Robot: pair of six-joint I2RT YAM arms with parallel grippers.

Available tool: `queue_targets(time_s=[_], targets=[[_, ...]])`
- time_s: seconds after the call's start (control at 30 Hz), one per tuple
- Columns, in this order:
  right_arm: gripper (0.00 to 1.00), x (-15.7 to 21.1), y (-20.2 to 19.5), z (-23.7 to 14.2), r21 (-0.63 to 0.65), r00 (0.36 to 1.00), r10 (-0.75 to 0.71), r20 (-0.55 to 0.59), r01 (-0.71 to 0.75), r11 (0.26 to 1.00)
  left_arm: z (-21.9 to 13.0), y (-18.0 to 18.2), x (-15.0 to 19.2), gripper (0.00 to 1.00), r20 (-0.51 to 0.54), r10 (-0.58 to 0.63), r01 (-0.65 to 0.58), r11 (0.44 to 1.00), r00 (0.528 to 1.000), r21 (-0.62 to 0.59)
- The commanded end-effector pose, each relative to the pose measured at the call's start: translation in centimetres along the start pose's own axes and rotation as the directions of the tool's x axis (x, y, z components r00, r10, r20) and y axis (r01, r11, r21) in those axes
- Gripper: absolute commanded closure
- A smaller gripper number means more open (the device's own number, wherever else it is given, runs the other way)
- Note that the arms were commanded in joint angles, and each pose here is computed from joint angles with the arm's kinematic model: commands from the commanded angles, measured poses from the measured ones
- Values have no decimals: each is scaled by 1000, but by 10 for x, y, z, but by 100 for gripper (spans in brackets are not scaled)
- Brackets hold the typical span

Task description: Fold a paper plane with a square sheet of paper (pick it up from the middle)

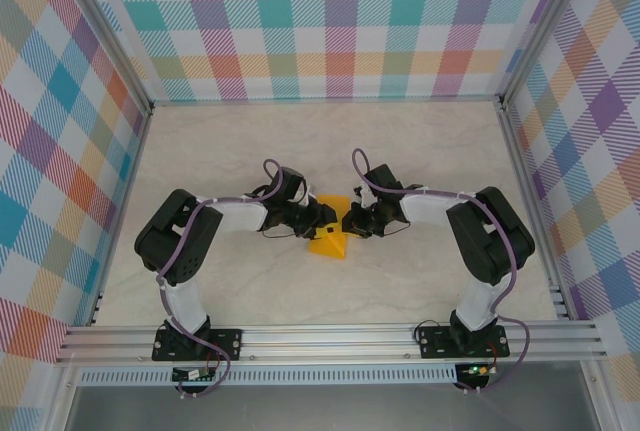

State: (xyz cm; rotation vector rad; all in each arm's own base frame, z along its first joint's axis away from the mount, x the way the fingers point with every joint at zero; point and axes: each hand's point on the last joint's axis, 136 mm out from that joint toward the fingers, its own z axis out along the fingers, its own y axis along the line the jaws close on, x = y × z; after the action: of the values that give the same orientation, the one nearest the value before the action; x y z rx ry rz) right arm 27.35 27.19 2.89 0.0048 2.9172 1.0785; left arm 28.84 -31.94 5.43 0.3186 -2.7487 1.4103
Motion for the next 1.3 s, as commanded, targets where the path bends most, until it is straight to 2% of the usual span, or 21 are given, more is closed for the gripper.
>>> queue_targets(time_s=[0.0,0.3,0.57,1.27], targets=[[88,4,2,1,-14,1000,-12,-25,12,1000,-8,-20,11,67,-13,54,-54,998,998,34],[87,1,-5,5,17,1000,-5,-24,5,1000,2,-17,12,67,-30,52,-51,998,998,29],[87,0,-7,7,32,1000,-2,-29,3,999,9,2,11,70,-32,20,-21,999,999,-32],[84,-3,-7,10,34,999,-11,-41,12,999,13,20,10,72,-39,-2,-2,995,999,-104]])
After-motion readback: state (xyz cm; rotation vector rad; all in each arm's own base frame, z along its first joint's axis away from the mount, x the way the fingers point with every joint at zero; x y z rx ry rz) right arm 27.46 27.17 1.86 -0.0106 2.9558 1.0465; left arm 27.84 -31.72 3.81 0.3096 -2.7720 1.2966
